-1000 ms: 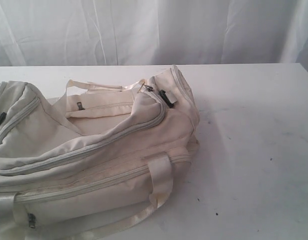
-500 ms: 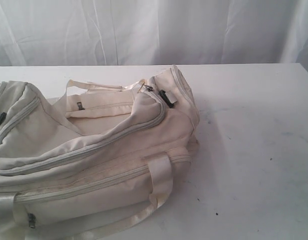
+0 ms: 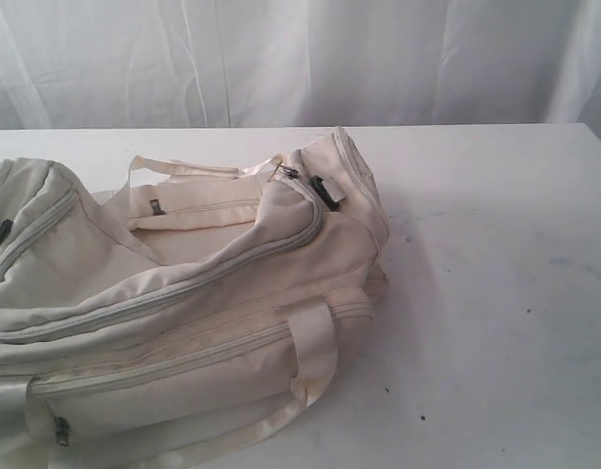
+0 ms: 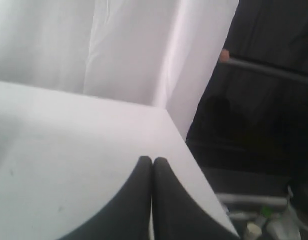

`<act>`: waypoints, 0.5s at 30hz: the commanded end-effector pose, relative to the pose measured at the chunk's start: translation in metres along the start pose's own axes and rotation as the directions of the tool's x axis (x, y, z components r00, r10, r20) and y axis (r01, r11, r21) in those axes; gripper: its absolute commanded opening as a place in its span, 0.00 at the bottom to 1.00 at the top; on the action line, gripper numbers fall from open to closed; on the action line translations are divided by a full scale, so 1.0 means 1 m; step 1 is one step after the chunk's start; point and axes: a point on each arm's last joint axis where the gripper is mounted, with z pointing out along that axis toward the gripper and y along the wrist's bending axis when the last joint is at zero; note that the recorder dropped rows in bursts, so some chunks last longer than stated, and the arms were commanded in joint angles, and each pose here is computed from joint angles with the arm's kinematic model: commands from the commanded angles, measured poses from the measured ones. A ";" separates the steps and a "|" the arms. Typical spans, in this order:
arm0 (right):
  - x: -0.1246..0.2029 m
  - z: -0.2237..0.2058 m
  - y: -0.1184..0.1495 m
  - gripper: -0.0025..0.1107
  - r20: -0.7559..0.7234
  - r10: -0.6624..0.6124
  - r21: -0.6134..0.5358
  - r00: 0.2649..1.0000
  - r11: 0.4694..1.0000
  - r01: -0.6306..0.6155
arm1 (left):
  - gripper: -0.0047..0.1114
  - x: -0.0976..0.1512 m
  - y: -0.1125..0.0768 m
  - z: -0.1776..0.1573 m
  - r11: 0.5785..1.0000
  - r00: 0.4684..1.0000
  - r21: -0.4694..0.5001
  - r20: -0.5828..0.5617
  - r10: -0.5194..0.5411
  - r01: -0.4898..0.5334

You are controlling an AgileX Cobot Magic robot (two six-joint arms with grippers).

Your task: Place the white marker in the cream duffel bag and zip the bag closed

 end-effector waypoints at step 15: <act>0.024 -0.004 0.006 0.02 -0.238 -0.011 -0.049 0.971 0.999 -0.001 | 0.04 0.005 -0.001 0.002 1.000 1.000 0.007 0.002 -0.024 0.024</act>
